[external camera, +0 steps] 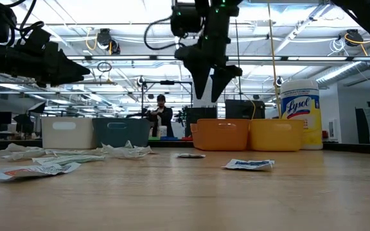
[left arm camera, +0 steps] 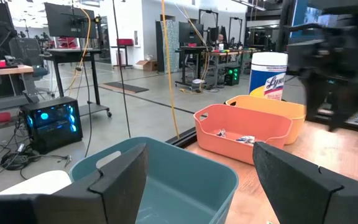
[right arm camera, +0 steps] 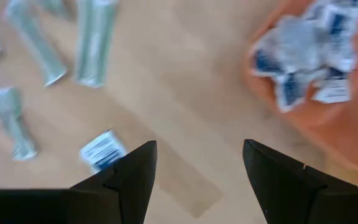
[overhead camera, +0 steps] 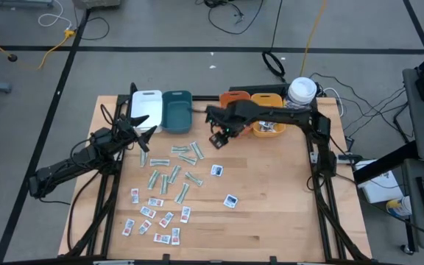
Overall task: Pick & Place First Aid Supplies
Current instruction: Put the alcohol pad into the orange bin
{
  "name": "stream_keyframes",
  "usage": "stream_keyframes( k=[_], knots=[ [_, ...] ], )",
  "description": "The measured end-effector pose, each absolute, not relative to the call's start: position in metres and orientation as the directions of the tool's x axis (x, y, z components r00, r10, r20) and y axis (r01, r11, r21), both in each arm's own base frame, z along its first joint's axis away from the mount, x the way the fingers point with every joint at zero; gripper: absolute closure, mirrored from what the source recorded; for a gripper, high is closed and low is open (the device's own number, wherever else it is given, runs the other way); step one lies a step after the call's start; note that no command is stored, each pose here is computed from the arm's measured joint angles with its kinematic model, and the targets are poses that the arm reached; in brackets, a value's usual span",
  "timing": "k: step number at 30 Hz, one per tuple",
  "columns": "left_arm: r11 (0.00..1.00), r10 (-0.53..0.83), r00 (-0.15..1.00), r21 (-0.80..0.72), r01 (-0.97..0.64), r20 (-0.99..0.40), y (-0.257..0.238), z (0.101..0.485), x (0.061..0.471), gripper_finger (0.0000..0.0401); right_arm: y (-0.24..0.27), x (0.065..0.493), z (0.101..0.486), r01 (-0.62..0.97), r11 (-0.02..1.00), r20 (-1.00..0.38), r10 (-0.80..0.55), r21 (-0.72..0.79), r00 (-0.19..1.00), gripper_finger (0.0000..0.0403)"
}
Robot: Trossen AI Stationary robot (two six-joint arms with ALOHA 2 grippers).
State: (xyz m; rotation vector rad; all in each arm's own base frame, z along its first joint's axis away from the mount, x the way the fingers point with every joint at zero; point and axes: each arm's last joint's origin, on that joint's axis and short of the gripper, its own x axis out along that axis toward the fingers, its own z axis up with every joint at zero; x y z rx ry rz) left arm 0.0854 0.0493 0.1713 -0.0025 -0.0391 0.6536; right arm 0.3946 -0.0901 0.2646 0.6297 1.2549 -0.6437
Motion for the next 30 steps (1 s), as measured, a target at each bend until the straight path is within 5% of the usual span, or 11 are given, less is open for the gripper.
stream_keyframes(
  k=[17, 30],
  knots=[
    [0.794, 0.608, 0.793, -0.015, -0.608, 0.035, 0.049, 0.171, 0.085, 0.0105, 0.013, 0.412, 0.265, 0.531, 0.838, -0.959, -0.039, 0.121, 0.28, 0.0169],
    [0.794, 0.608, 0.793, -0.015, -0.608, 0.036, 0.049, 0.171, 0.085, 0.0105, 0.023, 0.43, 0.204, 0.492, 0.866, -0.967, -0.036, 0.095, 0.251, 0.0169]
  ],
)
